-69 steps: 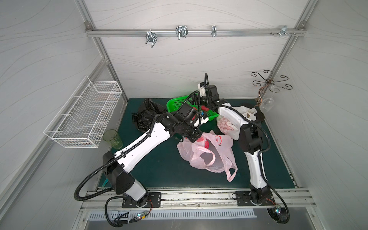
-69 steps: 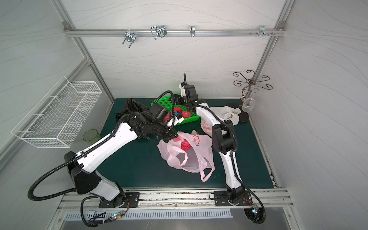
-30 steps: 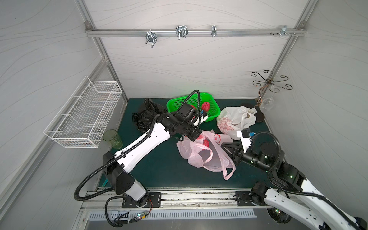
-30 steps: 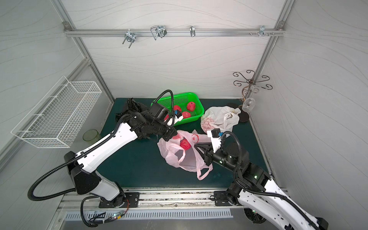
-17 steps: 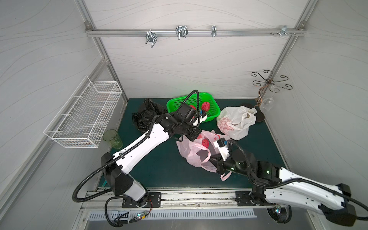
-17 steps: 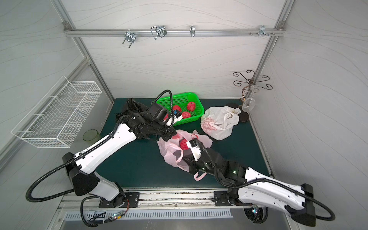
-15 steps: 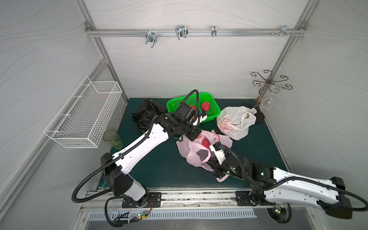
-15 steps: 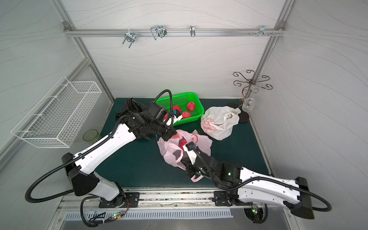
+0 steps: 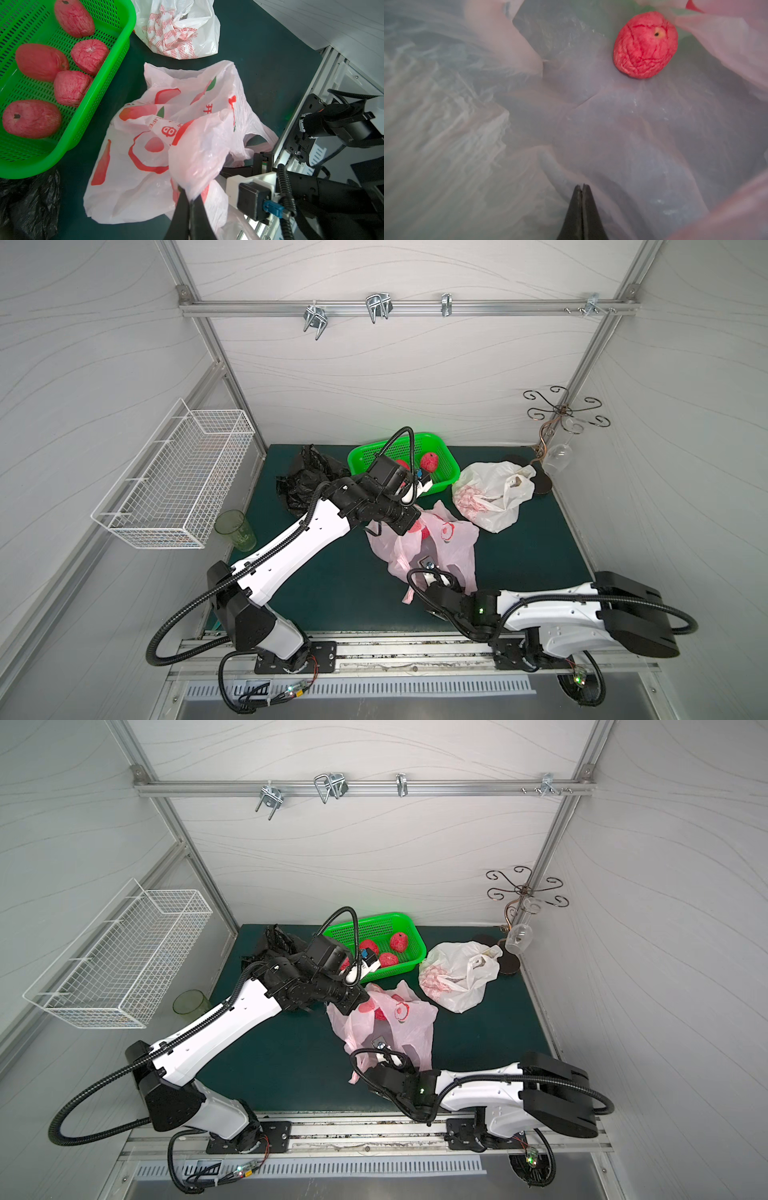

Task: Untie the knot of a plastic bag & take out the apple
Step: Pick up the apple from the plastic bag.

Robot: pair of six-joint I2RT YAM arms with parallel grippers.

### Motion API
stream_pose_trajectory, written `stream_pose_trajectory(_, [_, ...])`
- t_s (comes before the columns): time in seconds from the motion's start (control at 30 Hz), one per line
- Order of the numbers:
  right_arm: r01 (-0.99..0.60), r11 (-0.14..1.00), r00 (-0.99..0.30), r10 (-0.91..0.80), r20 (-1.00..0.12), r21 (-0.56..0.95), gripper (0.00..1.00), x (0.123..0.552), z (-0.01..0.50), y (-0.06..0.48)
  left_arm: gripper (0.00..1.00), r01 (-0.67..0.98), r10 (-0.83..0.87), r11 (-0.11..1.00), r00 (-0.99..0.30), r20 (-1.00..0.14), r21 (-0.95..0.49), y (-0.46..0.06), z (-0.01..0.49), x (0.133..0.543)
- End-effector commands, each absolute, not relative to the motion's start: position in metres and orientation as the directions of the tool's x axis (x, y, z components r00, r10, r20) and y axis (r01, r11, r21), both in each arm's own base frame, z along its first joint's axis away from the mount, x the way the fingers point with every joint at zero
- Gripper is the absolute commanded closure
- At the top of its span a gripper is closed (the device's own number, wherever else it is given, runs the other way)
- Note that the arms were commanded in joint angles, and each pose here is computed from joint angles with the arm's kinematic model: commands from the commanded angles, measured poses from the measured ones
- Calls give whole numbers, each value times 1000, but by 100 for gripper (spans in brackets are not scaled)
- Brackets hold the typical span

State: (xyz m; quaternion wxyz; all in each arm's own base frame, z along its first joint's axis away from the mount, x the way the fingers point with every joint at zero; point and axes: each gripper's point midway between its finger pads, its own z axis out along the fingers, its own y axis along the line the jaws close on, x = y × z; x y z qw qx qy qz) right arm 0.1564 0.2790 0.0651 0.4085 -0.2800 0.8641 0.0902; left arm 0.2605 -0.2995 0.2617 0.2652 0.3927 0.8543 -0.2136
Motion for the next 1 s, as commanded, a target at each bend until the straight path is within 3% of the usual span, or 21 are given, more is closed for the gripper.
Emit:
stream_pose_trajectory(0.0, [-506,862,-548,-320,-773,2,92,176,79,286,100,815,556,551,-520,-649,-181,-307,277,255])
stream_pose_trajectory(0.3, [-474,851,-614,-135,-777,227,91,214,105,265,100,829,564,517,-517,-645,-213,-311,278,248])
stream_pose_trajectory(0.73, [-627,718,-629,-236,-741,303,94,198,96,322,100,825,553,514,-528,-644,-235,-316,276,248])
stream_pose_trajectory(0.83, [-644,689,-623,-220,-751,333,80,197,102,334,100,826,554,509,-530,-642,-243,-317,275,247])
stream_pose_trajectory(0.97, [-622,714,-612,-189,-768,320,34,209,98,337,100,830,553,496,-529,-644,-256,-319,277,245])
